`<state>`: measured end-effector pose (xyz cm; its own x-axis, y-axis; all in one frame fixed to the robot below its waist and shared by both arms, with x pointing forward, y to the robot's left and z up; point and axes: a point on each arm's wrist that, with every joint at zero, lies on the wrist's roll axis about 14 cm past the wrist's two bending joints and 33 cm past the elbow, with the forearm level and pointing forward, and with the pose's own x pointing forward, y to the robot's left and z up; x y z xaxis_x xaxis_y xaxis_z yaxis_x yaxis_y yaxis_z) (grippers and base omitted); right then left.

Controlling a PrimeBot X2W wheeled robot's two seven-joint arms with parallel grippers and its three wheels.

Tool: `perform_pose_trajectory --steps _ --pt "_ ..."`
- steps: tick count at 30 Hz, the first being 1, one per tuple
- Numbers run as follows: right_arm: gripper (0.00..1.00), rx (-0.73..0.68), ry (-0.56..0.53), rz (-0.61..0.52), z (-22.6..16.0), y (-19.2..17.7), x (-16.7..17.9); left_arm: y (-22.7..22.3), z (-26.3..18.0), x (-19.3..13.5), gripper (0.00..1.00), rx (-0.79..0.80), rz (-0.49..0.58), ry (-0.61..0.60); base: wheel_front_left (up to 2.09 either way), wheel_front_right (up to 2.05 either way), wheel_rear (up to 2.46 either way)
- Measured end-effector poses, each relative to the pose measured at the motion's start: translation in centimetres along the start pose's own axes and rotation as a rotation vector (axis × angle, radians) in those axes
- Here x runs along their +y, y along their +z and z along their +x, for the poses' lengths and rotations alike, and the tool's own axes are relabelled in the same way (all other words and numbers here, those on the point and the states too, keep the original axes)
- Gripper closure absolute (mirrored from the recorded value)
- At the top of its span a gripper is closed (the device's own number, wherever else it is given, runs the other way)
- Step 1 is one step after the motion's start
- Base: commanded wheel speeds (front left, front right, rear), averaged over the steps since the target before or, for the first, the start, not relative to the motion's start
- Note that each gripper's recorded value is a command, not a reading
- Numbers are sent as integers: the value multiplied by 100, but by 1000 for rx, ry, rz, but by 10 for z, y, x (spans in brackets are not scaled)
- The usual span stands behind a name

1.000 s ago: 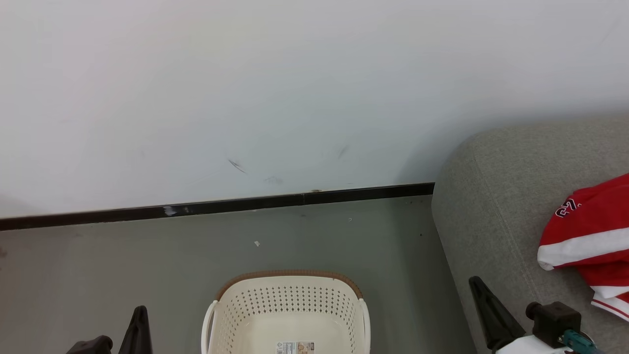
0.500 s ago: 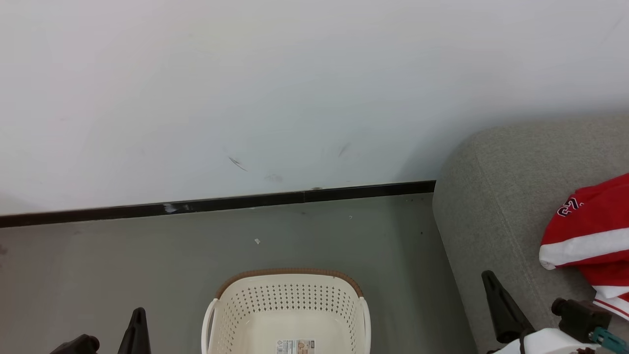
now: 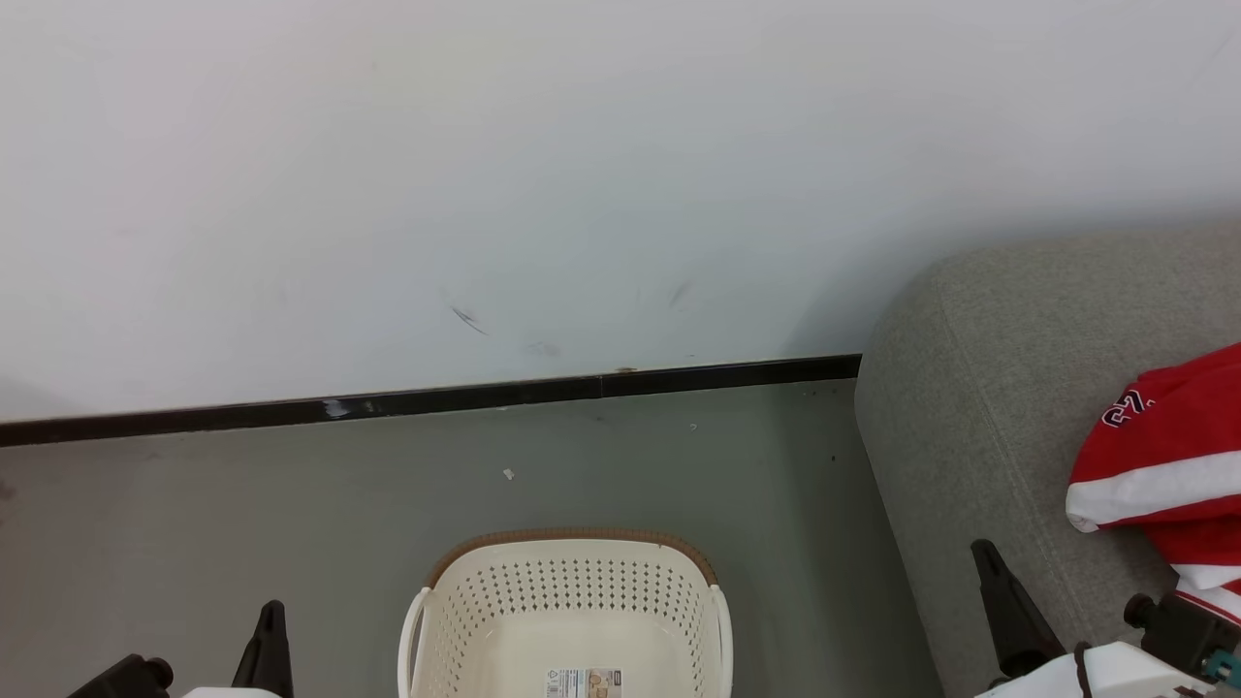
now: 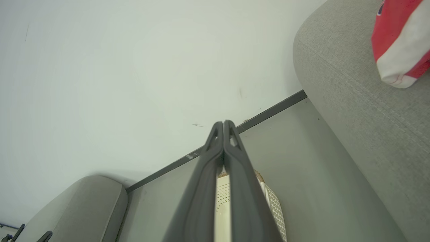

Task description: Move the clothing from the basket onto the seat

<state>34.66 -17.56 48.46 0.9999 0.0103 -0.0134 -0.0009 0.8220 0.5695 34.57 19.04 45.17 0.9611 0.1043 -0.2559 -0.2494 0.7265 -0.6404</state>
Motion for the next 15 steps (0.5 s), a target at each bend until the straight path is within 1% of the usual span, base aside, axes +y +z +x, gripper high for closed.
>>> perform_pose_trajectory --steps 15 --pt "100 1 -33 228 7 5 -8 1 4 -6 100 35 -202 -31 0 0 0"
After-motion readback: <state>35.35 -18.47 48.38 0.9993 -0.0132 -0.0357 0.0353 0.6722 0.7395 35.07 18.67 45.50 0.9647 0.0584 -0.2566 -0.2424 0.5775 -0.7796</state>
